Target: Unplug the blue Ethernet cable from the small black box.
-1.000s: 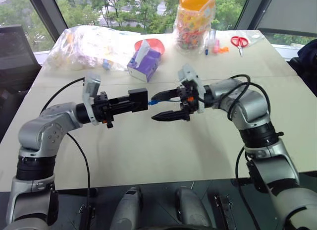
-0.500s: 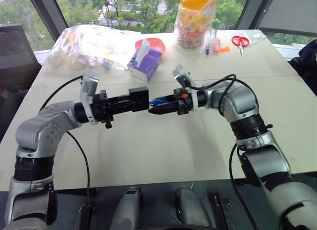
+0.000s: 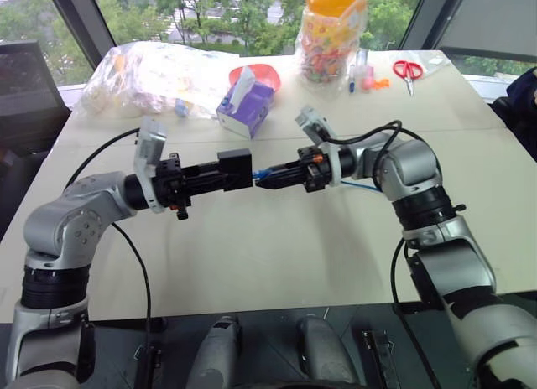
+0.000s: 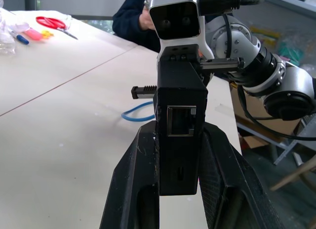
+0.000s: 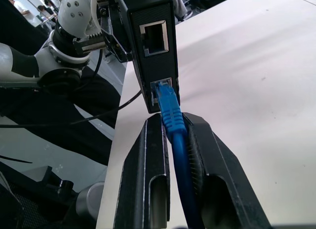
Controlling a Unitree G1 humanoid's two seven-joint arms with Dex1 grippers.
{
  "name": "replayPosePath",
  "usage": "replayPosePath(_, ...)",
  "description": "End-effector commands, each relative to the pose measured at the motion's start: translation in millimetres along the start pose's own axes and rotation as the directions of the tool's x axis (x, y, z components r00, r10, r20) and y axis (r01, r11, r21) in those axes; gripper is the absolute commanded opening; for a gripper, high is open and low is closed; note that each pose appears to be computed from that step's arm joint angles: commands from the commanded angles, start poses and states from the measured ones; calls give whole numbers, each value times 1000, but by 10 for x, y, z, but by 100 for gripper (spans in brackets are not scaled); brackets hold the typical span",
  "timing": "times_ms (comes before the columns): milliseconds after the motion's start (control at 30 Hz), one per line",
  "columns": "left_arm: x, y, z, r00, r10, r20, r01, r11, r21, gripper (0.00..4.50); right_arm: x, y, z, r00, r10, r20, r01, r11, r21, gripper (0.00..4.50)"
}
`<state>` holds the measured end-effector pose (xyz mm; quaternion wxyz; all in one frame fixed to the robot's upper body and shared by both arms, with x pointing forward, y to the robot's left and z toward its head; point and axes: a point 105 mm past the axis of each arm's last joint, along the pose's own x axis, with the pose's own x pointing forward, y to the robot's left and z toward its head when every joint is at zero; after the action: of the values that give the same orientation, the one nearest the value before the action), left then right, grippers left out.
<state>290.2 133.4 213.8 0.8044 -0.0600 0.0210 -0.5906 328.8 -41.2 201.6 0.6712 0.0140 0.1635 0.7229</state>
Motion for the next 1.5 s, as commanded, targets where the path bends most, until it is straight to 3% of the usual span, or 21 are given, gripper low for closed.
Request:
replayPosePath(33, -35, -40, 85, 1000, -4, 10, 4, 999, 41, 47, -34, 78, 166, 999, 30, 12, -29, 999, -44, 52)
replayPosePath(1133, -21, -57, 74, 1000, -6, 11, 6, 999, 35, 47, 45, 267, 352, 990, 124, 68, -121, 991, -50, 52)
replayPosePath(1233, -19, -54, 81, 1000, -5, 16, 5, 999, 36, 47, 43, 254, 344, 991, 114, 66, -110, 992, -59, 140)
replayPosePath(1333, -16, -52, 89, 1000, -5, 19, 4, 999, 37, 47, 34, 239, 342, 993, 102, 65, -98, 993, -60, 286)
replayPosePath(1500, -15, -56, 89, 1000, -5, 24, 4, 999, 36, 47, 30, 240, 340, 993, 102, 62, -98, 993, -57, 286)
